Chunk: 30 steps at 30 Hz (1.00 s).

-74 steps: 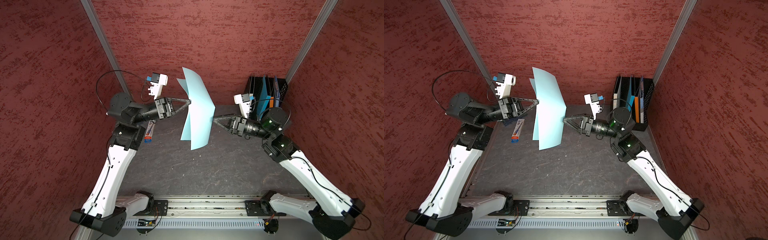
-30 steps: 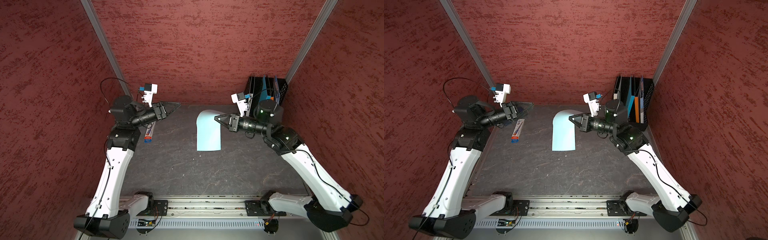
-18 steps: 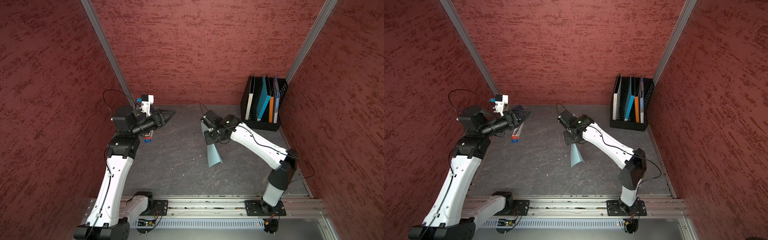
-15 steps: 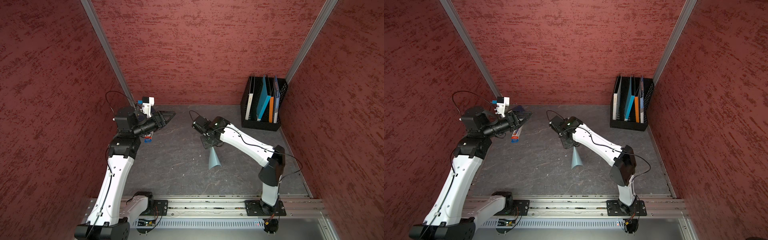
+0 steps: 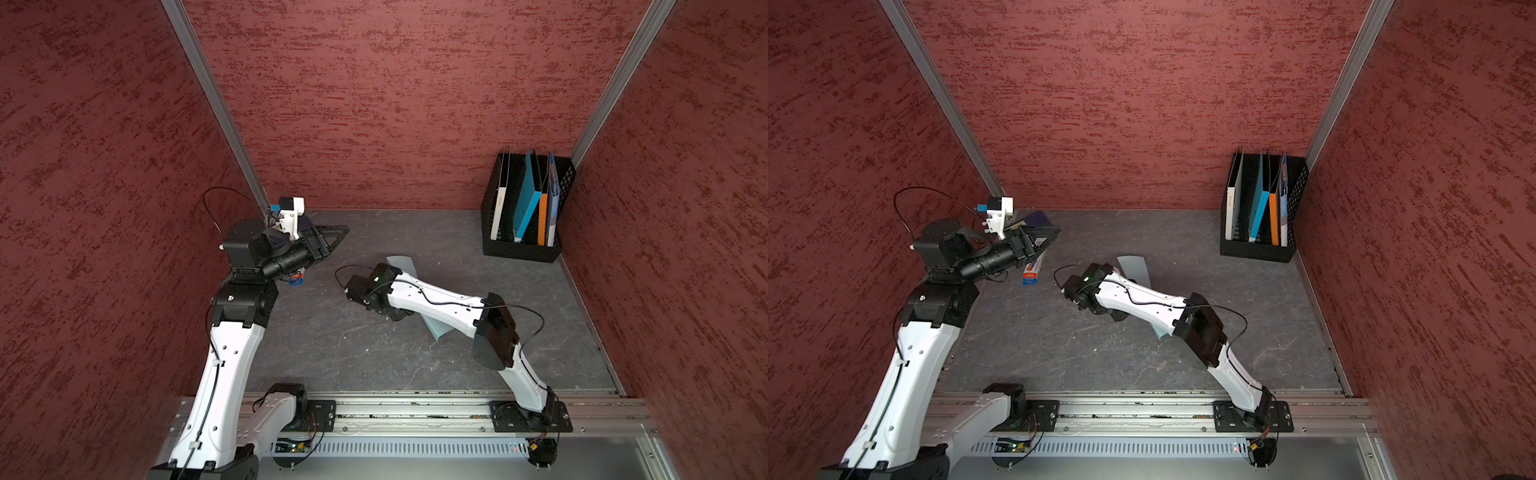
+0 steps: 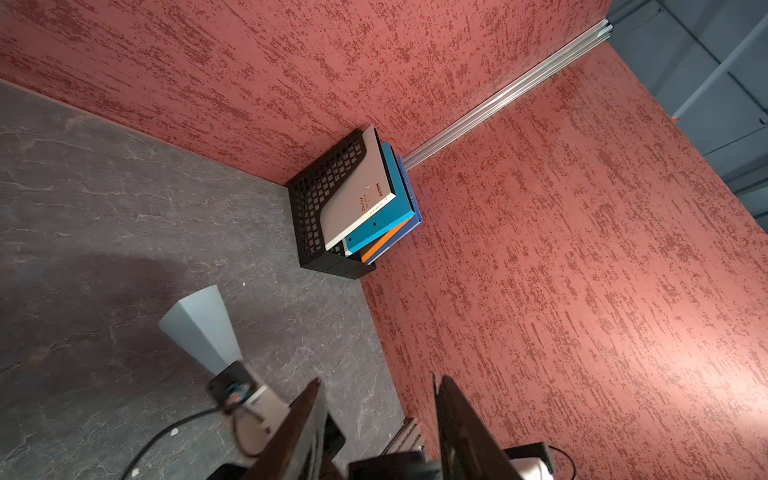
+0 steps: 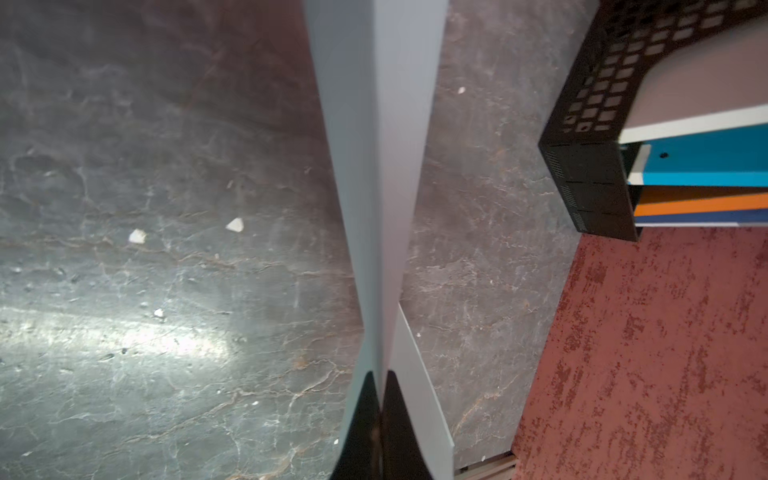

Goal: Fold the rectangular paper in half along the long edge
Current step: Place the paper at the center of the board.

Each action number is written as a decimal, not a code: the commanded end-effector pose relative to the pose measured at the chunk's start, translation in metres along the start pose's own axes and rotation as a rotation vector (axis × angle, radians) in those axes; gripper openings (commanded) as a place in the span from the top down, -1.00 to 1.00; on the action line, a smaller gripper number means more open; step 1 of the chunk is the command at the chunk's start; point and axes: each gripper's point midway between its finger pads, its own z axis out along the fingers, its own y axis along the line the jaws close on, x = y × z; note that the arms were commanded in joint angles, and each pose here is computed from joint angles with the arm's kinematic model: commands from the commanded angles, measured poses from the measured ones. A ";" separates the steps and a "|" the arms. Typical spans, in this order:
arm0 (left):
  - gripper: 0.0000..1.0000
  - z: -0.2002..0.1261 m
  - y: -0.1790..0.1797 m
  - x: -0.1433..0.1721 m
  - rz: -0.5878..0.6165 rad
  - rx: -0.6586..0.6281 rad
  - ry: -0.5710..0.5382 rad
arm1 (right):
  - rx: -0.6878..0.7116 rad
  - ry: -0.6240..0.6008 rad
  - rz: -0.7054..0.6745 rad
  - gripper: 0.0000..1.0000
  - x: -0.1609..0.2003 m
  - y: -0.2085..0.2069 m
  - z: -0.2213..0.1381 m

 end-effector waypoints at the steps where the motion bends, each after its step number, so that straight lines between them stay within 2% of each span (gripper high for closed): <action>1: 0.09 -0.011 -0.011 -0.003 0.023 -0.008 -0.026 | -0.043 0.025 -0.057 0.91 0.011 0.014 -0.006; 5: 0.07 -0.017 -0.011 -0.001 0.005 -0.040 -0.015 | -0.154 0.048 -0.127 0.46 0.021 0.035 -0.005; 7: 0.07 -0.024 -0.015 0.000 0.013 -0.053 -0.018 | -0.219 0.050 -0.158 0.31 0.025 0.043 -0.010; 17: 0.06 -0.047 -0.036 -0.006 0.045 -0.077 -0.080 | -0.654 -0.007 -0.245 0.20 0.037 0.089 -0.060; 21: 0.03 -0.046 -0.035 -0.008 0.036 -0.078 -0.081 | -0.820 -0.086 -0.234 0.18 0.032 0.094 -0.098; 24: 0.05 -0.035 -0.018 0.000 -0.039 -0.078 -0.032 | -0.927 -0.206 -0.133 0.19 0.015 0.066 -0.133; 27: 0.34 -0.015 0.010 0.024 -0.149 -0.049 0.052 | -0.976 -0.243 0.048 0.42 0.005 0.021 -0.131; 29: 0.69 0.000 0.039 0.051 -0.206 -0.110 0.120 | -0.972 -0.240 0.142 0.67 0.009 0.000 -0.117; 30: 0.77 0.007 0.049 0.065 -0.216 -0.132 0.160 | -0.980 -0.232 0.170 0.72 0.012 -0.003 -0.112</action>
